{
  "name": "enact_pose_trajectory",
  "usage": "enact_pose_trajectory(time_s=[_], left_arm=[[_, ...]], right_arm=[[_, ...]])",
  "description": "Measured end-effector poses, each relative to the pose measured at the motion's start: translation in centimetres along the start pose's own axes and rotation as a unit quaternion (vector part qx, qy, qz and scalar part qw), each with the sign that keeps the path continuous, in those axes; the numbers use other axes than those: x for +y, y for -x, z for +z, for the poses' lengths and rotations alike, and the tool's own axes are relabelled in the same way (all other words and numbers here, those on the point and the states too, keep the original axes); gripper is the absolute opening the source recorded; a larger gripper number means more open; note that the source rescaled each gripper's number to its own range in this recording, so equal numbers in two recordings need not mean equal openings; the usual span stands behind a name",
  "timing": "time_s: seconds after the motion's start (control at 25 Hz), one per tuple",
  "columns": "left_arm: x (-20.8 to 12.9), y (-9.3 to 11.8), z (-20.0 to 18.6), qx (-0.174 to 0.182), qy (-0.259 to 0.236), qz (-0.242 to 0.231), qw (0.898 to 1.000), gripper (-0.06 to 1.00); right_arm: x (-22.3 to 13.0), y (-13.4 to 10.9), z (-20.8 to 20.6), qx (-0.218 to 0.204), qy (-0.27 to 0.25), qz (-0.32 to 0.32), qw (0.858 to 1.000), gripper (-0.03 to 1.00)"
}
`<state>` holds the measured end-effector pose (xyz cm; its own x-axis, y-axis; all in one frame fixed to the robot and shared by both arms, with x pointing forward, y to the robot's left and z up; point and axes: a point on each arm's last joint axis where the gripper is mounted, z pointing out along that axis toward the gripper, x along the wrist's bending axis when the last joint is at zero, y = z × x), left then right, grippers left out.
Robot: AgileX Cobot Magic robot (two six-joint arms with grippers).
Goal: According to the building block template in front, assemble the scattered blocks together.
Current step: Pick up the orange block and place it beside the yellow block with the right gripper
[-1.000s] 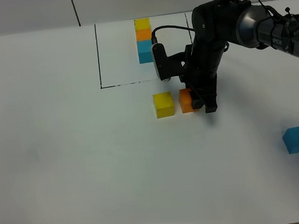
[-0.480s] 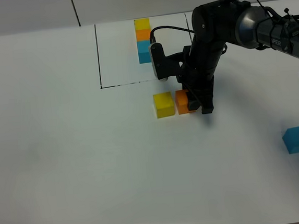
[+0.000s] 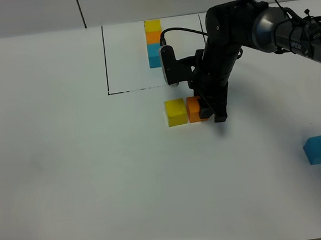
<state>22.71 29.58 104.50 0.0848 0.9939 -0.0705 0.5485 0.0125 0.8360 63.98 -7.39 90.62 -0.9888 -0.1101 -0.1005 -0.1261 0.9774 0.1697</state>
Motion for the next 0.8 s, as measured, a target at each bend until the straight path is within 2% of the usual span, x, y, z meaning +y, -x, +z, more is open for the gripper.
enact_pose_trajectory(time_s=[0.8], left_arm=[[0.00,0.00,0.00,0.000,0.000,0.000,1.000,0.39]], right_arm=[[0.15,-0.05,0.05,0.003,0.008,0.016,1.000,0.02]])
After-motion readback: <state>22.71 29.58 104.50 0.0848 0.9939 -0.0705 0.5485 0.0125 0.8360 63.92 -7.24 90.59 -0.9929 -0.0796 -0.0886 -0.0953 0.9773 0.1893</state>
